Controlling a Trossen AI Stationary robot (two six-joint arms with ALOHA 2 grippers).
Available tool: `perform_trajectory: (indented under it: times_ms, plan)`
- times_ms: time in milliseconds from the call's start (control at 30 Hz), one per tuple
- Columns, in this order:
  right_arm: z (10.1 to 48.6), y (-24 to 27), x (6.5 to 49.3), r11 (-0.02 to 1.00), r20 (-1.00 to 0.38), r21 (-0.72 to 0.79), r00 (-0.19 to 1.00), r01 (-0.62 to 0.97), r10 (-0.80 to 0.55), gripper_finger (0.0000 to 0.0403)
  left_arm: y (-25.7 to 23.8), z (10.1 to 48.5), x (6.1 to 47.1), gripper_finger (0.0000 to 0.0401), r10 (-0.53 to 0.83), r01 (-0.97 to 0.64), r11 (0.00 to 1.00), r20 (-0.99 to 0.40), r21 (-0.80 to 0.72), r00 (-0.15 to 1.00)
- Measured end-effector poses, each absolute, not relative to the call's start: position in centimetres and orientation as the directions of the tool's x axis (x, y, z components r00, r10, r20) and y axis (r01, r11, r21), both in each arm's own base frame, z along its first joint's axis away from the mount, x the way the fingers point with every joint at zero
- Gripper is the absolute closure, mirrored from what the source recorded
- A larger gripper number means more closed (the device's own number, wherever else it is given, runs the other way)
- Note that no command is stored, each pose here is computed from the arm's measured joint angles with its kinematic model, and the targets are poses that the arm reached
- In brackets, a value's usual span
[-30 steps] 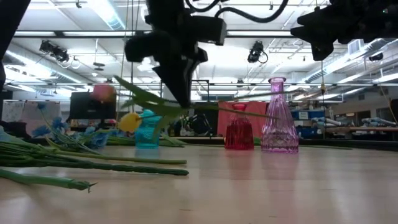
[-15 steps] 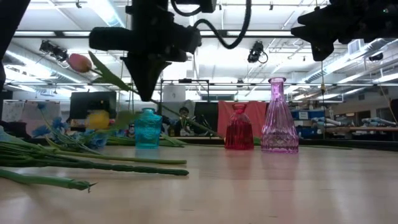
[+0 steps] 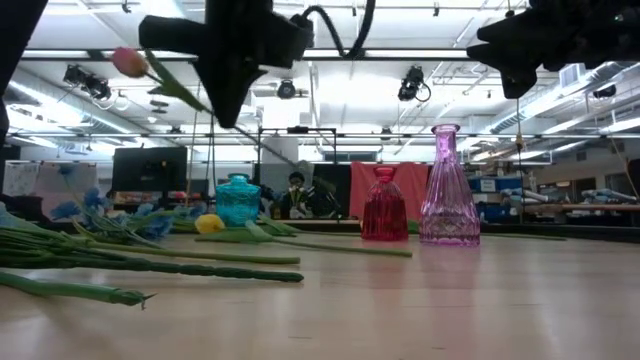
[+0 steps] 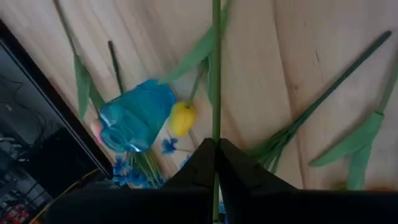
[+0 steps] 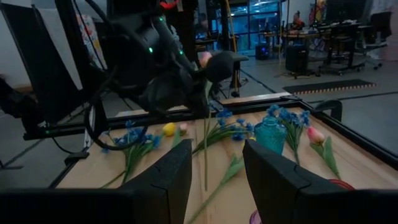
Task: Sort flowers into vase by color
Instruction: Put the middle pink flower into the blue vase
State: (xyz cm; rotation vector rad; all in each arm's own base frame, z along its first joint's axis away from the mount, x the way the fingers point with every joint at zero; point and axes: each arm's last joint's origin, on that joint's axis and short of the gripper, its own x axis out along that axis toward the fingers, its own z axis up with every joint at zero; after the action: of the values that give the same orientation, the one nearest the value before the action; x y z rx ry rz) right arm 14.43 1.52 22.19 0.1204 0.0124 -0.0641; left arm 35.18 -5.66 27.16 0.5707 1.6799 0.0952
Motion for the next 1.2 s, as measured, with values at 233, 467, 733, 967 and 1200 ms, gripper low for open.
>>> perform_trajectory:
  times_ms: [233,467,733,967,1200]
  plan:
    - [22.1,1.2,14.5,0.989,-0.022,0.119,0.996,0.083,-0.081,0.0245,-4.3,29.8,35.8,0.0384,0.448,0.257,0.863,-0.894,0.435,0.012]
    - [22.1,1.0,14.5,0.988,-0.026,0.118,0.995,0.099,-0.097,0.0245,-1.0,33.5,33.9,0.0384,0.507,0.171,0.842,-0.859,0.512,0.074]
    - [21.6,0.8,15.2,0.985,-0.063,0.121,0.992,0.12,-0.113,0.0245,1.5,33.9,34.0,0.0384,0.595,0.274,0.763,-0.802,0.585,0.055]
    - [24.5,-0.2,18.5,0.975,-0.193,0.085,0.964,0.204,-0.184,0.0245,2.0,33.7,35.4,0.0384,0.748,0.433,0.556,-0.654,0.709,0.11]
    - [26.6,-3.1,21.7,0.962,-0.264,0.013,0.929,0.273,-0.26,0.0245,2.6,34.3,37.2,0.0384,0.765,0.389,0.494,-0.601,0.778,0.231]
